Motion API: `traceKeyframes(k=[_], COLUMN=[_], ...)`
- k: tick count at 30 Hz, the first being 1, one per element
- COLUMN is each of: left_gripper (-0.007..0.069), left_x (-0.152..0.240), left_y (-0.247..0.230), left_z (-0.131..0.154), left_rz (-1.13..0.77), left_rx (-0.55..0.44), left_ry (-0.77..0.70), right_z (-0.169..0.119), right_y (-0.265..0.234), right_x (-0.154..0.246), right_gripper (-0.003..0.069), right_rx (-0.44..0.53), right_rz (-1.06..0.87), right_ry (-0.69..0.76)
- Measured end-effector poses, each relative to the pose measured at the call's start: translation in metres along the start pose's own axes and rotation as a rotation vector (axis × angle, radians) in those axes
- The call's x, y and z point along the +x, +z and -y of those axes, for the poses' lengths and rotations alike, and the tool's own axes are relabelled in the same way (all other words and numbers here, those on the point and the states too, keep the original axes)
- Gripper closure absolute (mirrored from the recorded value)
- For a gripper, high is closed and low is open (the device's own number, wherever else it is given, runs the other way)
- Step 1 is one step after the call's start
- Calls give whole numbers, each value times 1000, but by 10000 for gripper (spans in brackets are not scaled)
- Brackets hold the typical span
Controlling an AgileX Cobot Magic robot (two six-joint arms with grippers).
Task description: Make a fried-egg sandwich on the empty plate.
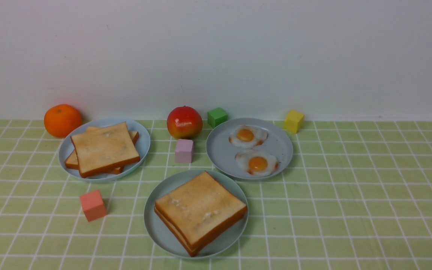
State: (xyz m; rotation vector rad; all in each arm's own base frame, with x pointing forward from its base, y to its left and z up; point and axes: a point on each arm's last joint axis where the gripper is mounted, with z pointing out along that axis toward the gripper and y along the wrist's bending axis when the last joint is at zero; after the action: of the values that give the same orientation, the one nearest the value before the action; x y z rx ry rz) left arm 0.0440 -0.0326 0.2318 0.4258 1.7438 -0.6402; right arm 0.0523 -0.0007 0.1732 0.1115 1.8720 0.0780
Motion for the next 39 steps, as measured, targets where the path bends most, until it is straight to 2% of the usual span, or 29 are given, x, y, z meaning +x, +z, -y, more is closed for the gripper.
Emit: traceKeyframes(k=[12,17,18,19,20,24,27,28,32,39], left_gripper=[610,638,638,638,638,638,638,638,638,638], left_x=[1,-8,-13,-13,-15,-5,10,28,54,57], left_y=[1,0,-1,-2,-3,-8,-7,-3,-1,-1], left_z=[-1,-6,-10,-10,-14,-25,-30,-36,-40,-41], left_rz=[18,145,203,213,247,309,310,268,74,46], left_rx=[-11,-131,-206,-215,-286,-474,-520,-559,-621,-627], left_ry=[29,21,-13,-18,-51,-137,-174,-224,-314,-325], right_z=[0,0,0,0,0,0,0,0,0,0], right_y=[0,0,0,0,0,0,0,0,0,0], right_x=[0,0,0,0,0,0,0,0,0,0], right_gripper=[659,657,657,657,657,657,655,655,652,650], right_rx=[0,1,1,1,1,1,1,1,1,1], right_rz=[0,0,0,0,0,0,0,0,1,2], right_ry=[-1,-1,-1,-1,-1,-3,-3,-3,-3,-3])
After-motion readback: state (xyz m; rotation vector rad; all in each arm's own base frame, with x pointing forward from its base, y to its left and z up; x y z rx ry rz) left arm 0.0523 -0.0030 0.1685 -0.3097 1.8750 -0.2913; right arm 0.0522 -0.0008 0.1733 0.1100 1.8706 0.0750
